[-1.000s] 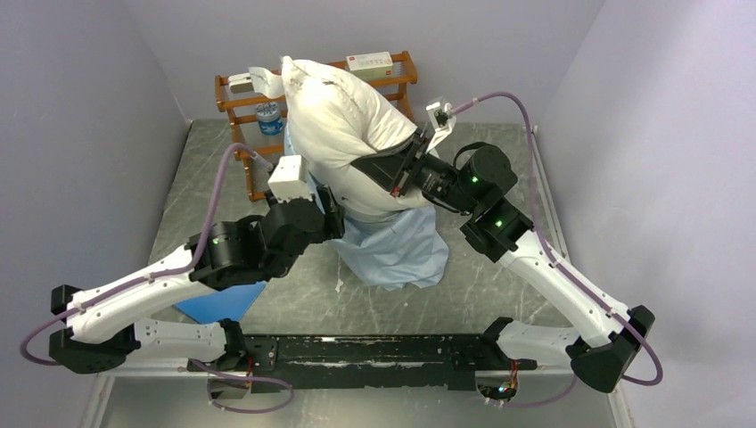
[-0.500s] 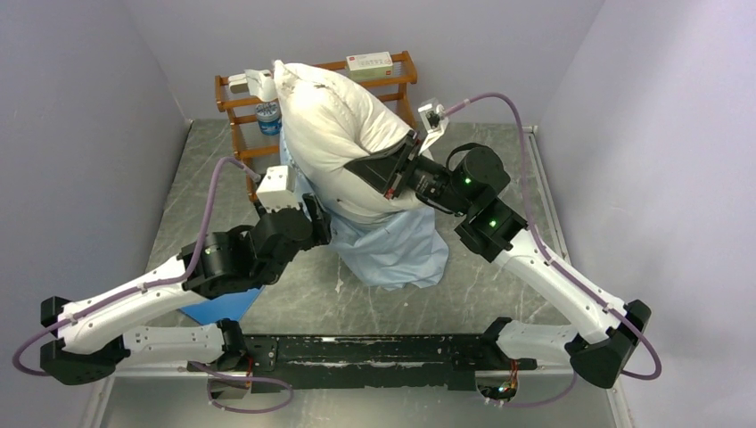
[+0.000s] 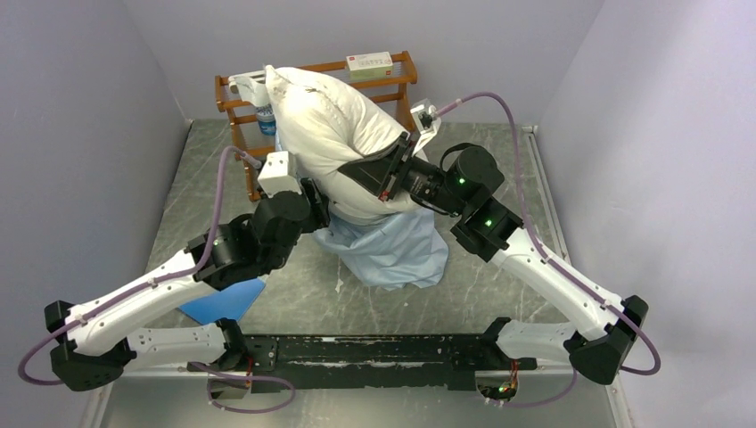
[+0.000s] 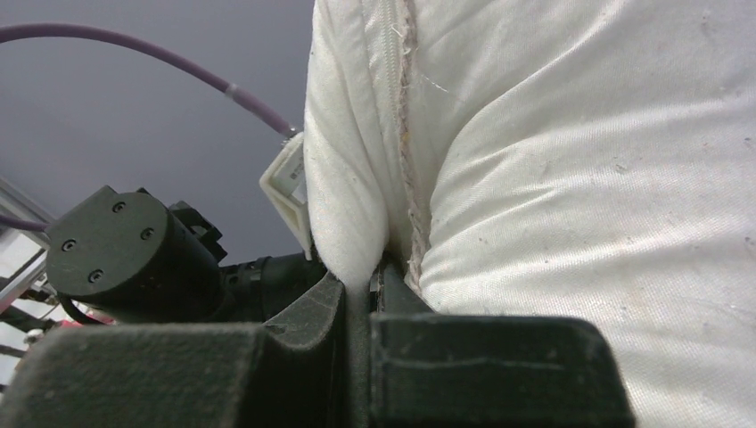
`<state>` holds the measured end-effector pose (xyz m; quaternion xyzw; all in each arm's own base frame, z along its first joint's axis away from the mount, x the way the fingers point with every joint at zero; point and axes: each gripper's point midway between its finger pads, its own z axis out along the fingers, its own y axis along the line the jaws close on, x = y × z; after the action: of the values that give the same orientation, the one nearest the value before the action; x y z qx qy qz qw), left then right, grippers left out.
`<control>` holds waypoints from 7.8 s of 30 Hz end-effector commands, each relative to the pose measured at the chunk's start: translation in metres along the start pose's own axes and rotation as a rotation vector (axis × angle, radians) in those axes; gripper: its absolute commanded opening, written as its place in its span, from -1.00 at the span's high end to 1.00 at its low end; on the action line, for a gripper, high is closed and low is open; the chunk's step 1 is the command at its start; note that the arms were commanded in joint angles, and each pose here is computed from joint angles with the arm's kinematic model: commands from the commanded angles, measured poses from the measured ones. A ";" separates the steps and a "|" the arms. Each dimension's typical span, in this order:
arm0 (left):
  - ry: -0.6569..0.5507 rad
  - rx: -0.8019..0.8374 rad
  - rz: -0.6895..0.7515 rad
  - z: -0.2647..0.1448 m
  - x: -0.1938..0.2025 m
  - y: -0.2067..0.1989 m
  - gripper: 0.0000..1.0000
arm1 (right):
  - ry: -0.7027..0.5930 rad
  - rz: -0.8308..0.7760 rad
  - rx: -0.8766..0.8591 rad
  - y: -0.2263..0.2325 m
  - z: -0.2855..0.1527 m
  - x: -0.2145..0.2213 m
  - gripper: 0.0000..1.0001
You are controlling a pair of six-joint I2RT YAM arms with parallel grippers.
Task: Put the pillow into the pillowcase
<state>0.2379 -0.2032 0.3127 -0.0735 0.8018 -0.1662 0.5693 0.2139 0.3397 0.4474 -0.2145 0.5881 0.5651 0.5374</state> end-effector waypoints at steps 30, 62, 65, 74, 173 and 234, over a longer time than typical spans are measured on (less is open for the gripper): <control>-0.185 0.351 -0.227 -0.050 -0.064 -0.020 0.90 | -0.083 0.053 -0.079 0.027 0.025 -0.029 -0.09; -0.098 0.346 -0.089 -0.056 -0.040 -0.006 0.90 | -0.182 0.107 -0.298 0.104 -0.007 -0.098 -0.63; -0.115 0.327 -0.101 -0.060 -0.040 0.008 0.90 | -0.203 0.110 -0.331 0.114 -0.013 -0.108 -0.67; -0.155 0.296 -0.060 -0.067 -0.047 0.025 0.91 | -0.316 0.064 -0.386 0.142 -0.035 -0.150 -0.77; -0.304 0.401 -0.098 -0.082 -0.131 -0.028 0.90 | -0.222 -0.259 0.828 -0.090 -0.123 -0.162 0.49; -0.282 0.495 -0.046 -0.076 -0.128 -0.063 0.90 | 0.420 -0.192 0.693 -0.167 -0.050 -0.021 1.00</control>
<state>0.2121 -0.2008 0.4463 0.0172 0.6773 -0.3199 0.6623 0.3361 0.2509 0.3734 -0.2030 0.8180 0.2505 0.4765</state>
